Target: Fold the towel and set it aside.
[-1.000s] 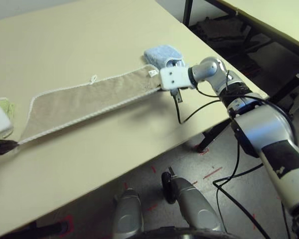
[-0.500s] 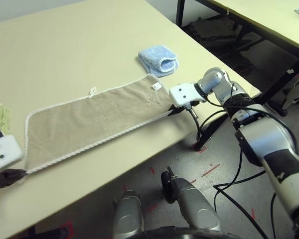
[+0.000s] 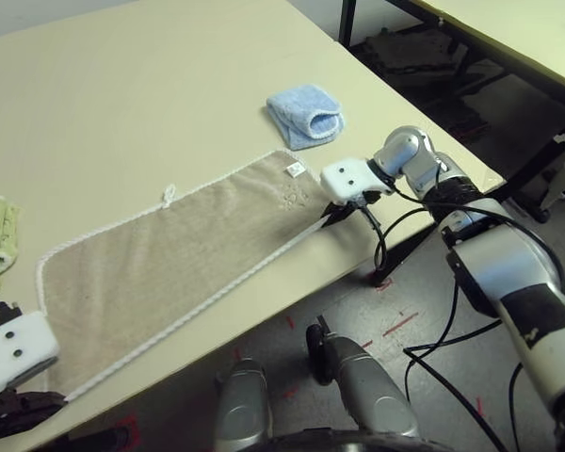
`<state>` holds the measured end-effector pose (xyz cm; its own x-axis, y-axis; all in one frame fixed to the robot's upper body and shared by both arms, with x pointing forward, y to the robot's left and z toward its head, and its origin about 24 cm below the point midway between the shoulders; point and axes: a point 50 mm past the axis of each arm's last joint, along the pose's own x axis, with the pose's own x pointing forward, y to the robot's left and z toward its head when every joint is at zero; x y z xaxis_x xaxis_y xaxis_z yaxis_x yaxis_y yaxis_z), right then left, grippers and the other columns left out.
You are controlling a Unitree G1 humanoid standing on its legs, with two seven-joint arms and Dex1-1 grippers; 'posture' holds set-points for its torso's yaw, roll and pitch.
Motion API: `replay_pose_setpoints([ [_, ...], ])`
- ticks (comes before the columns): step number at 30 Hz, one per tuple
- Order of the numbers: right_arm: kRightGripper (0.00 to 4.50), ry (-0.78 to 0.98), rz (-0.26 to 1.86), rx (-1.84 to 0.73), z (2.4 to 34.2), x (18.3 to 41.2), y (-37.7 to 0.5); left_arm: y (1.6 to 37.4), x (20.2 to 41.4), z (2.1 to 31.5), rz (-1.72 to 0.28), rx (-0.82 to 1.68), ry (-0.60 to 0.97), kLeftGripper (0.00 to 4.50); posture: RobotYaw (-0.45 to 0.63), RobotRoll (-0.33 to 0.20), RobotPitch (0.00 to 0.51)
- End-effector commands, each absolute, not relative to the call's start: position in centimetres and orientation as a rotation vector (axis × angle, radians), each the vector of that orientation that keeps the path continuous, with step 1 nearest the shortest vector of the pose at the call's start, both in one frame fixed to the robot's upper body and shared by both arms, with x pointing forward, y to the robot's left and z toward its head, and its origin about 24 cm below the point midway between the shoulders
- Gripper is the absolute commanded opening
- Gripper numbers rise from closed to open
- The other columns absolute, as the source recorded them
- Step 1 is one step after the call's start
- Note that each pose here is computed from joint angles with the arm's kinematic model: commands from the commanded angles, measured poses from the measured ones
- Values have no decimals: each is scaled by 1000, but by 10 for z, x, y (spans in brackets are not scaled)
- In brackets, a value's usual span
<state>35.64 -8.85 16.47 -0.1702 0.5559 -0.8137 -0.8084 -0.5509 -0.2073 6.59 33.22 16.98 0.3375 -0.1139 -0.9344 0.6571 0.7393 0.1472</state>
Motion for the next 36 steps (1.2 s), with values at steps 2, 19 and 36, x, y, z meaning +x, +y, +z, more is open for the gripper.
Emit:
replay_pose_setpoints([
  [2, 38, 488, 1828, -1084, 175, 353, -105, 347, 61, 172, -454, 536, 1160, 0, 28, 0, 216],
  [19, 38, 547, 1860, -1119, 188, 339, -109, 350, 61, 175, -458, 543, 1193, 0, 11, 0, 210],
  [36, 38, 460, 1860, -972, 222, 348, -74, 374, 97, 214, -420, 552, 1082, 0, 9, 0, 207],
])
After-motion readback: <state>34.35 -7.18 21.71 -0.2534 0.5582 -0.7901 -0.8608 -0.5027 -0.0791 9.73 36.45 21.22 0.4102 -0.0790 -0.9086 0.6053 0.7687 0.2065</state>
